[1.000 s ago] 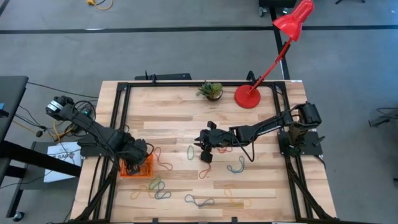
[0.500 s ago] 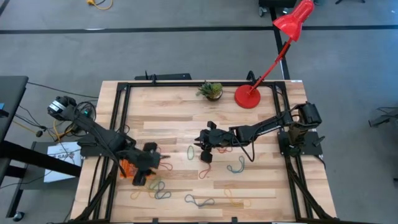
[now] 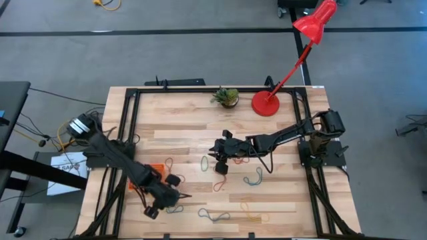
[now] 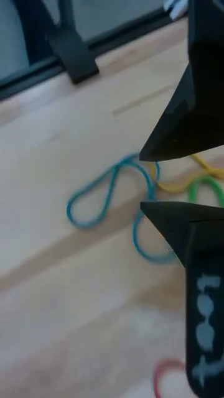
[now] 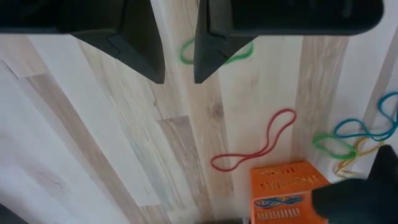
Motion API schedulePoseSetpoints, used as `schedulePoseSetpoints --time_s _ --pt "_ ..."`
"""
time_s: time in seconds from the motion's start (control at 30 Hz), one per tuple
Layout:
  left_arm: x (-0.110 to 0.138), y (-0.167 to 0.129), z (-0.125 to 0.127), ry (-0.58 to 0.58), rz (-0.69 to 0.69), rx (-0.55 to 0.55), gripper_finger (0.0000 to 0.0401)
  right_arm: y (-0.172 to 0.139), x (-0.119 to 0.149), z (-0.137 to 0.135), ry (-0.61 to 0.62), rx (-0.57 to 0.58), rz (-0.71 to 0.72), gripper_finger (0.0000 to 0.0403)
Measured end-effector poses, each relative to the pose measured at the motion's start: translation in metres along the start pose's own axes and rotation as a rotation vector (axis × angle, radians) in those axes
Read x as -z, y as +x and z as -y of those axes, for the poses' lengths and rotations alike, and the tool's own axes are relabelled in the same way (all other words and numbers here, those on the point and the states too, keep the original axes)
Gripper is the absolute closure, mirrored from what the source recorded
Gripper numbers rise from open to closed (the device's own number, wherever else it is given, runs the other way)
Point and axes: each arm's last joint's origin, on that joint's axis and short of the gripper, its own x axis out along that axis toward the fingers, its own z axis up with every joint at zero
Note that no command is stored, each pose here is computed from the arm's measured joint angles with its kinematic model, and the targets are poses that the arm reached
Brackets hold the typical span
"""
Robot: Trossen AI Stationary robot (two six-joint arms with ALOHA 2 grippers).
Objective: Pick and place rubber bands into bin
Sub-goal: Put the blue rubber band into the orange basket
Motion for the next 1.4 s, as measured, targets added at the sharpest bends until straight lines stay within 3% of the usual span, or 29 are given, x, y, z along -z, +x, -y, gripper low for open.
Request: schedulePoseSetpoints --time_s 0.23,0.47,0.83,0.93,1.07,1.3,1.4 --pt "-0.003 0.024 0.011 0.1 -0.065 0.002 0.0318 0.0 0.0 0.0 -0.001 0.001 -0.005 0.0324" --pt "0.001 0.037 0.009 0.108 -0.106 -0.067 0.0323 0.0 0.0 0.0 0.0 0.0 -0.001 0.0324" --pt "0.001 0.045 0.008 0.123 -0.108 -0.066 0.0325 0.0 0.0 0.0 -0.001 0.0 -0.003 0.0324" --pt "0.0 0.045 0.009 0.177 -0.096 -0.045 0.0343 0.0 0.0 0.0 -0.001 0.001 -0.004 0.0324" --pt "-0.003 0.045 0.009 0.192 -0.102 -0.021 0.0392 0.0 0.0 0.0 -0.001 0.001 -0.004 0.0323" --pt "-0.025 0.027 0.019 0.171 -0.155 0.004 0.04 0.0 0.001 0.0 -0.001 0.001 -0.007 0.0323" --pt "-0.034 0.006 0.023 0.159 -0.268 -0.055 0.0401 0.0 0.001 0.0 -0.001 0.001 -0.007 0.0323"
